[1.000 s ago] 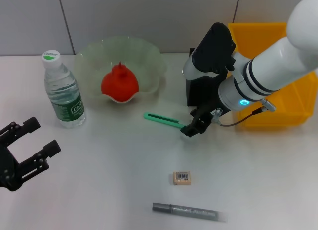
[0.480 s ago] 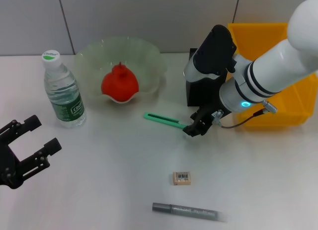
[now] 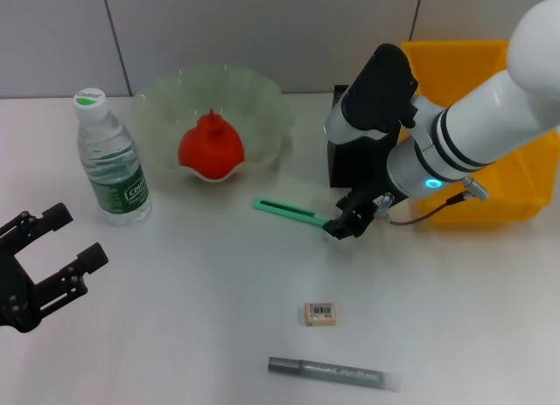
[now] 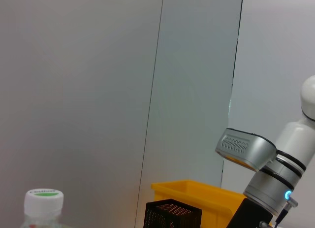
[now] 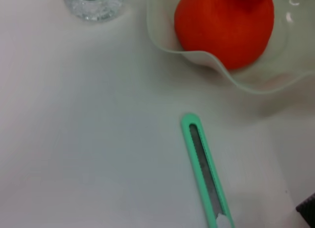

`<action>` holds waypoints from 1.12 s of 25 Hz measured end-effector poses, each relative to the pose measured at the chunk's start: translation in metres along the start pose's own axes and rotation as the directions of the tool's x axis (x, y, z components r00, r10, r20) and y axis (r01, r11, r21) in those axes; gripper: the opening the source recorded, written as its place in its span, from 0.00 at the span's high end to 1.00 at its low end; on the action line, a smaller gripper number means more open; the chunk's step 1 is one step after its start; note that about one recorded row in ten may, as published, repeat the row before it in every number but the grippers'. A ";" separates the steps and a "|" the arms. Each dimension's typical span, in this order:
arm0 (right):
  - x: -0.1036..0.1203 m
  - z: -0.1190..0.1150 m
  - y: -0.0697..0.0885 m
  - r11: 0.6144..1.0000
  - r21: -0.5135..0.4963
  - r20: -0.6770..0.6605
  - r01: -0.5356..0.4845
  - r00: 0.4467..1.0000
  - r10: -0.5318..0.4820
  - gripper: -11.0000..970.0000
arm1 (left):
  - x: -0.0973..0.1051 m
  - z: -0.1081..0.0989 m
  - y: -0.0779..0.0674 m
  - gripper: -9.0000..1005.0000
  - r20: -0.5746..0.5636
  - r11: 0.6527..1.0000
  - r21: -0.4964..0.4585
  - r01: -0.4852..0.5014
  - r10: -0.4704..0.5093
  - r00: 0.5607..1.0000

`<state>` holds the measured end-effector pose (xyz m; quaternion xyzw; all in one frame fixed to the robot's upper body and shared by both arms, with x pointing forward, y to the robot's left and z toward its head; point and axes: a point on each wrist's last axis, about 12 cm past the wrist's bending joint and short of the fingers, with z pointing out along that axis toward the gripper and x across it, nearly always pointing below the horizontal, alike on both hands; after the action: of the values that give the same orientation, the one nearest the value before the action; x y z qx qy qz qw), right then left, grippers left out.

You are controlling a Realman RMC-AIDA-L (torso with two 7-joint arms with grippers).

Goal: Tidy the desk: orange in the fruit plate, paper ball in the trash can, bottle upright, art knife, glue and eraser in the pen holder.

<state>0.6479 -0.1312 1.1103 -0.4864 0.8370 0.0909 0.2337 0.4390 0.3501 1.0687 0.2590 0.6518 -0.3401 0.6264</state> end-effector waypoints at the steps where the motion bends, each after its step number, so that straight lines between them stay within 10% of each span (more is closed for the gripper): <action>1: 0.000 0.000 0.000 1.000 -0.001 -0.001 -0.001 1.000 0.001 0.57 | 0.000 0.000 0.000 0.25 0.000 1.000 0.000 0.000 0.000 1.000; 28: 0.006 0.004 0.000 1.000 -0.002 -0.014 -0.004 1.000 0.004 0.63 | -0.001 0.003 0.001 0.25 0.008 1.000 0.002 0.000 0.000 1.000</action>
<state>0.6462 -0.1344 1.1038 -0.4857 0.8394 0.0886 0.2273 0.4416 0.3487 1.0692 0.2582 0.6491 -0.3419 0.6286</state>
